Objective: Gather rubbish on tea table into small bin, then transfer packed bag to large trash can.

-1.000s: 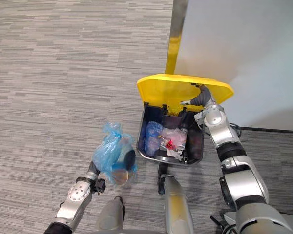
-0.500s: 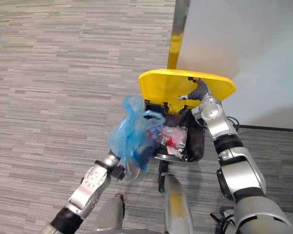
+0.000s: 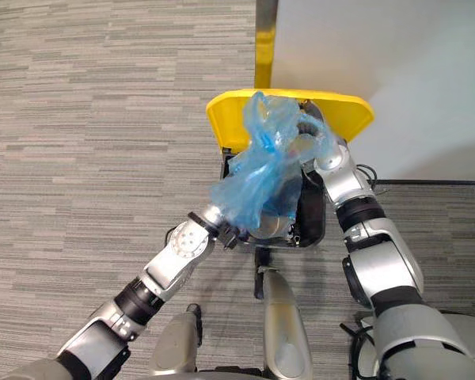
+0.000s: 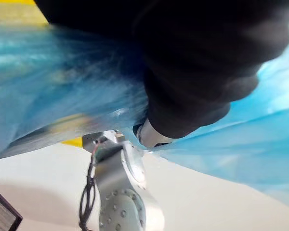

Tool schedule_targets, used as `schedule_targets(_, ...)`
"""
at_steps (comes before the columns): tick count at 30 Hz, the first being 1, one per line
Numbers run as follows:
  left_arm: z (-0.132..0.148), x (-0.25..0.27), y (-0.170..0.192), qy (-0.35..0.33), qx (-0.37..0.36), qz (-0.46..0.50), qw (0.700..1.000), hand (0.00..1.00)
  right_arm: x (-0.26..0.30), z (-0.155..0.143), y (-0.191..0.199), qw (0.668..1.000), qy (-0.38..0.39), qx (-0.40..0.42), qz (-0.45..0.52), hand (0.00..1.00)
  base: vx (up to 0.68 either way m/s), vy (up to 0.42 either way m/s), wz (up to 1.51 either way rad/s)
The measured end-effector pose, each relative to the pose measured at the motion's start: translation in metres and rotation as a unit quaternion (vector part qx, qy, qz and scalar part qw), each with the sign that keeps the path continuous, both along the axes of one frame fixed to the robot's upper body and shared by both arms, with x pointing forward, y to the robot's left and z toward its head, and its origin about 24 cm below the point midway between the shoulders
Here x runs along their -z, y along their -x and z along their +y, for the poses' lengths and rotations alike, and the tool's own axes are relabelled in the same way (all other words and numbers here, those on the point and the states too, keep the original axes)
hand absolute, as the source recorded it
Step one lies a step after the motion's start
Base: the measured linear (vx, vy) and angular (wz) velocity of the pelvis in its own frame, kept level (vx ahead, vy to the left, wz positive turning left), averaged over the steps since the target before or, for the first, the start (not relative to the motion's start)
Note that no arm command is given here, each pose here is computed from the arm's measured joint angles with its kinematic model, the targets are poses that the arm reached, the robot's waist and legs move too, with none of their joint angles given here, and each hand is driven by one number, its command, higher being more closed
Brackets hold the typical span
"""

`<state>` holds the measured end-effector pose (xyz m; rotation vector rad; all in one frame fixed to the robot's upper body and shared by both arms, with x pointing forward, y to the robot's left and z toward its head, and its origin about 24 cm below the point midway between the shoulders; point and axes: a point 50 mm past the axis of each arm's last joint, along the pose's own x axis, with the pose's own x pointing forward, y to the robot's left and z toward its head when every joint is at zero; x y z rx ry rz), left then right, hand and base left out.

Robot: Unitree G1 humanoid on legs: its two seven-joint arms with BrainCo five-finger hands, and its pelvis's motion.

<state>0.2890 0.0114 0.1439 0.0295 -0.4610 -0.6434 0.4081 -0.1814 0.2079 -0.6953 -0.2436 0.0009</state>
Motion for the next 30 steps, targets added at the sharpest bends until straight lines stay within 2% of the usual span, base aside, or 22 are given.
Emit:
schedule_targets(8, 0.014, -0.011, -0.043, -0.041, -0.09, -0.007, 0.995, 1.0, -0.041, 0.007, -0.001, 0.998, -0.003, -0.001, -0.062, 0.0, -0.01, -0.008, 0.02)
schedule_targets(13, 0.018, -0.006, -0.061, -0.085, -0.126, 0.003, 0.988, 1.0, -0.048, 0.011, 0.001, 0.997, -0.012, -0.011, -0.078, 0.0, 0.0, -0.01, 0.01)
schedule_targets(18, 0.017, 0.006, -0.071, -0.103, -0.154, 0.039, 0.982, 1.0, -0.066, 0.032, 0.01, 0.991, -0.025, -0.049, -0.125, 0.0, 0.0, -0.007, -0.04)
schedule_targets(25, 0.004, 0.008, -0.074, -0.114, -0.154, 0.053, 0.98, 1.0, -0.087, 0.071, 0.028, 0.972, -0.076, -0.126, -0.185, 0.0, -0.01, 0.003, -0.06)
schedule_targets(30, 0.006, 0.01, -0.08, -0.123, -0.167, 0.069, 0.976, 1.0, -0.093, 0.083, 0.034, 0.965, -0.091, -0.147, -0.199, 0.0, 0.03, 0.005, -0.01)
